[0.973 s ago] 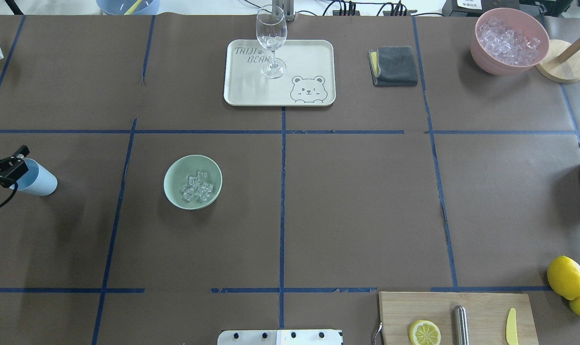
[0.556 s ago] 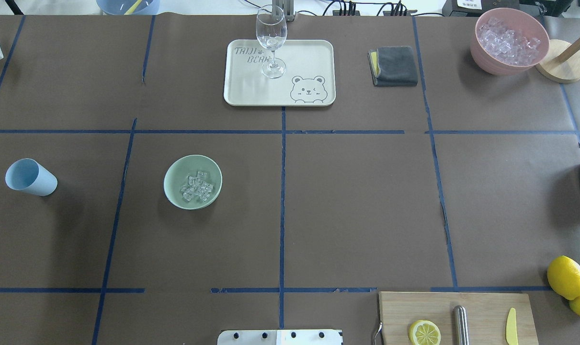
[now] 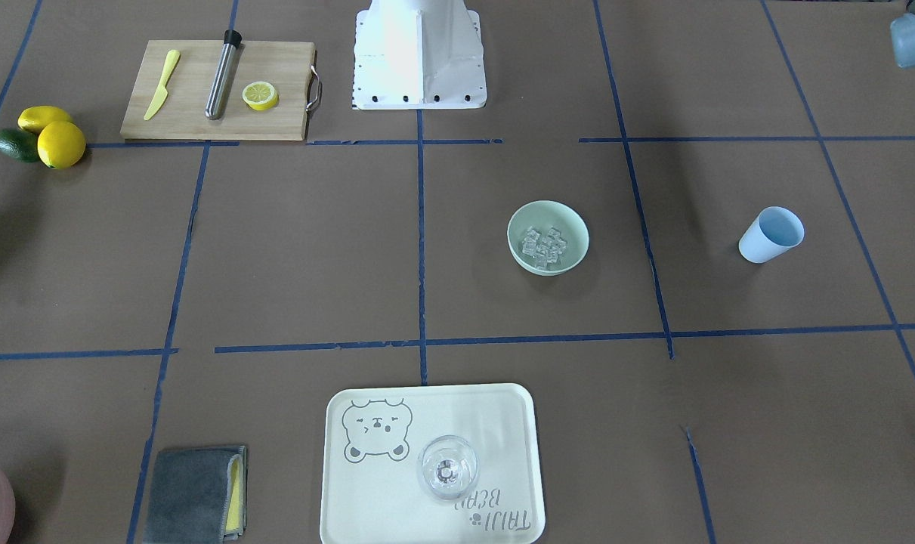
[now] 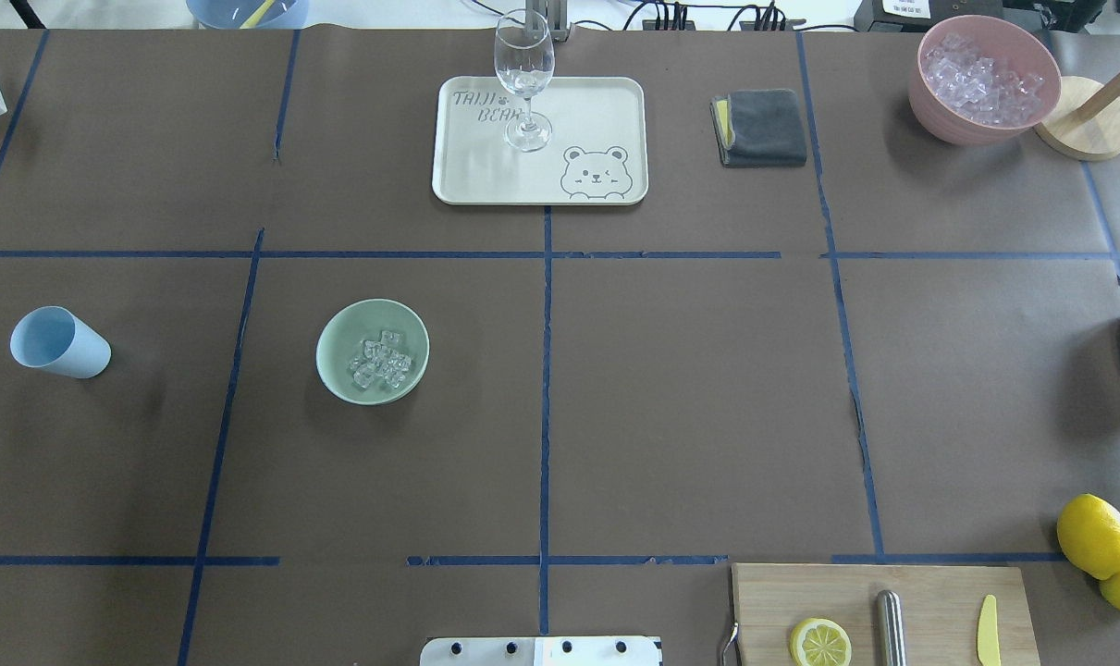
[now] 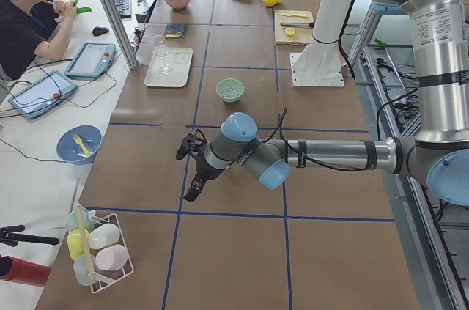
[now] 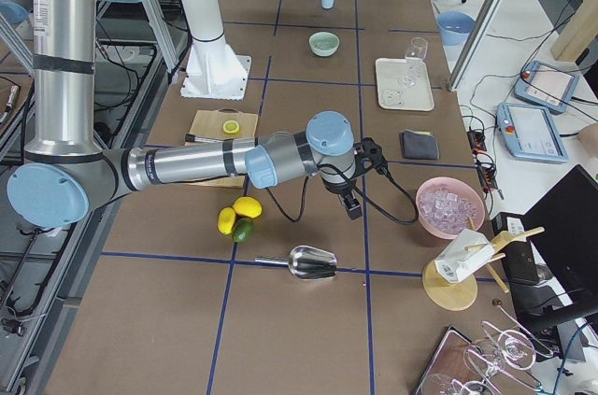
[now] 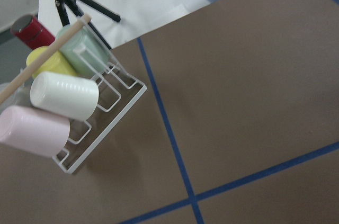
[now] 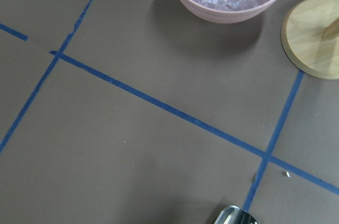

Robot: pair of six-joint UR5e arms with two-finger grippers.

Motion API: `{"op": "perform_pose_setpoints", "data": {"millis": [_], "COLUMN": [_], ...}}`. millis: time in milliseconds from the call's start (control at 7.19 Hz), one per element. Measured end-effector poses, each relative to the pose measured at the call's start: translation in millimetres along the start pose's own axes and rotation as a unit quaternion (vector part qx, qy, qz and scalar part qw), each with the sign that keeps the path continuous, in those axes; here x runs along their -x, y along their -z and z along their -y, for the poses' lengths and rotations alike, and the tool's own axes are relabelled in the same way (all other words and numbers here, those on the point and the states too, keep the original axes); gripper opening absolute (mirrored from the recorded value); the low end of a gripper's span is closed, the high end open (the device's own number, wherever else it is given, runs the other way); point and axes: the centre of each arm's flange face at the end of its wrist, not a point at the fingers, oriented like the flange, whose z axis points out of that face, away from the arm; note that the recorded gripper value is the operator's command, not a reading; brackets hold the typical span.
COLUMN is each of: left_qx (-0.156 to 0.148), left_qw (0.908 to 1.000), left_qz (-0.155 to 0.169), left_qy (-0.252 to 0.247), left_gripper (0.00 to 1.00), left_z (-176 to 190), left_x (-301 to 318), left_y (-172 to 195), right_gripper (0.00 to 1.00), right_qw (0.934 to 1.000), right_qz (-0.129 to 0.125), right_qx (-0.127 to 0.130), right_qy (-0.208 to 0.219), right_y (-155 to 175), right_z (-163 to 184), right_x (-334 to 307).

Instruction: Pour ice into bowl

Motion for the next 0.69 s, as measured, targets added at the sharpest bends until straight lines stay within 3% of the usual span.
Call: {"op": "perform_pose_setpoints", "data": {"millis": [139, 417, 695], "left_qx": [0.047, 0.135, 0.174], "left_qw": [0.9981, 0.9848, 0.9789], "left_qz": [-0.012, -0.045, -0.063], "left_qy": [0.039, 0.099, 0.087], "left_gripper": [1.00, 1.00, 1.00], "left_z": [-7, -26, -33], "left_x": [23, 44, 46], "left_y": [4, 6, 12], "right_gripper": [1.00, 1.00, 1.00], "right_qw": [0.9997, 0.9982, 0.9962], "right_qz": [0.010, 0.044, 0.081], "right_qx": [-0.016, -0.030, -0.025], "right_qy": [0.018, 0.028, 0.016], "right_y": [-5, -26, -52], "right_z": [25, 77, 125], "right_x": [23, 89, 170]}}
